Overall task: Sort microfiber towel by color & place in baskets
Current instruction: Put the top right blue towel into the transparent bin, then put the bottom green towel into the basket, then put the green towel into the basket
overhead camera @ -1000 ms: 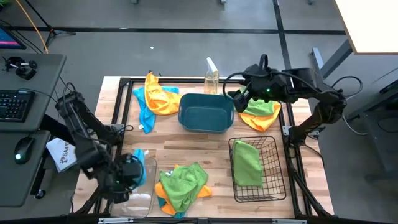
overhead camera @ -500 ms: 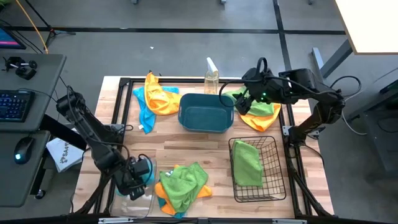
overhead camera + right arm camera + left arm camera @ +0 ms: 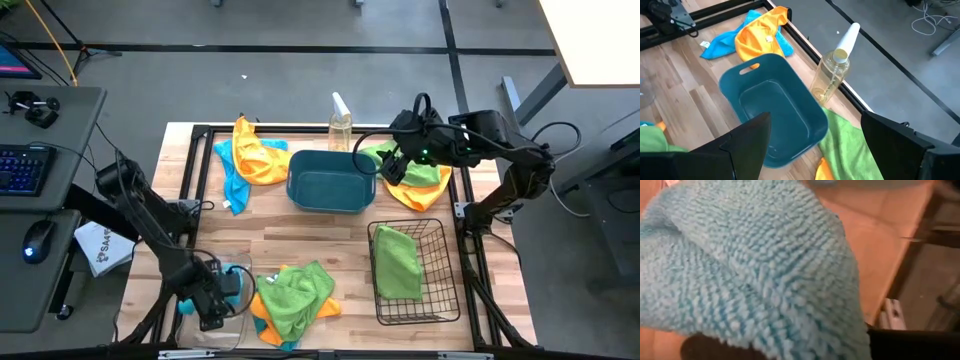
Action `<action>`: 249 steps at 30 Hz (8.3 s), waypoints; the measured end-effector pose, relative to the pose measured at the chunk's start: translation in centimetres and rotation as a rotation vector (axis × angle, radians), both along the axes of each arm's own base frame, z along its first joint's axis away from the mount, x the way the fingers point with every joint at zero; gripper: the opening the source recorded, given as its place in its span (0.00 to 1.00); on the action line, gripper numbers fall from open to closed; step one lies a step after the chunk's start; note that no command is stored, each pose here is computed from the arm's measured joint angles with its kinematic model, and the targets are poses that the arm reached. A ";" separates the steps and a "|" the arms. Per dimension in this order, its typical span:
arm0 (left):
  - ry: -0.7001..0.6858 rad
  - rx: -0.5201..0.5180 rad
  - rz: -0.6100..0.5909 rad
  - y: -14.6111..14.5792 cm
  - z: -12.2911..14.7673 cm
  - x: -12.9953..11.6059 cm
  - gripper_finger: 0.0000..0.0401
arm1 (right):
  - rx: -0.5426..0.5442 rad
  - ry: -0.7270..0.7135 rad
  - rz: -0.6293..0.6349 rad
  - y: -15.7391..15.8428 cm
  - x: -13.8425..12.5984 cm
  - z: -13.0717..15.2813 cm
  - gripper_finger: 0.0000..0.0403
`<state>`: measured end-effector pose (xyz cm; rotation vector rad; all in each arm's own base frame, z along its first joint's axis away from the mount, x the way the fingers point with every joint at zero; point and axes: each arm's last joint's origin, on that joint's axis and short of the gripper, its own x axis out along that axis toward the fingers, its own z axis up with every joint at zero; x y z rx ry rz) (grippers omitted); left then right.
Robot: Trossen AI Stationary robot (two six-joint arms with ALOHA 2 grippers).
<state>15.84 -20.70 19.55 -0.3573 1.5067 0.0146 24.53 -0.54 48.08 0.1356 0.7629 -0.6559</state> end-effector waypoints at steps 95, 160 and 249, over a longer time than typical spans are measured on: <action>-0.463 0.052 -0.409 3.0 0.2 13.9 0.48 | 0.297 0.380 0.087 11.6 0.5 -14.0 0.76; -1.188 0.481 0.178 14.6 26.3 7.3 0.25 | 0.139 -0.294 0.438 9.4 6.3 -7.6 0.02; -1.017 0.547 0.447 16.3 24.4 2.9 0.47 | 0.535 0.080 -1.142 -13.5 -11.3 -30.2 0.77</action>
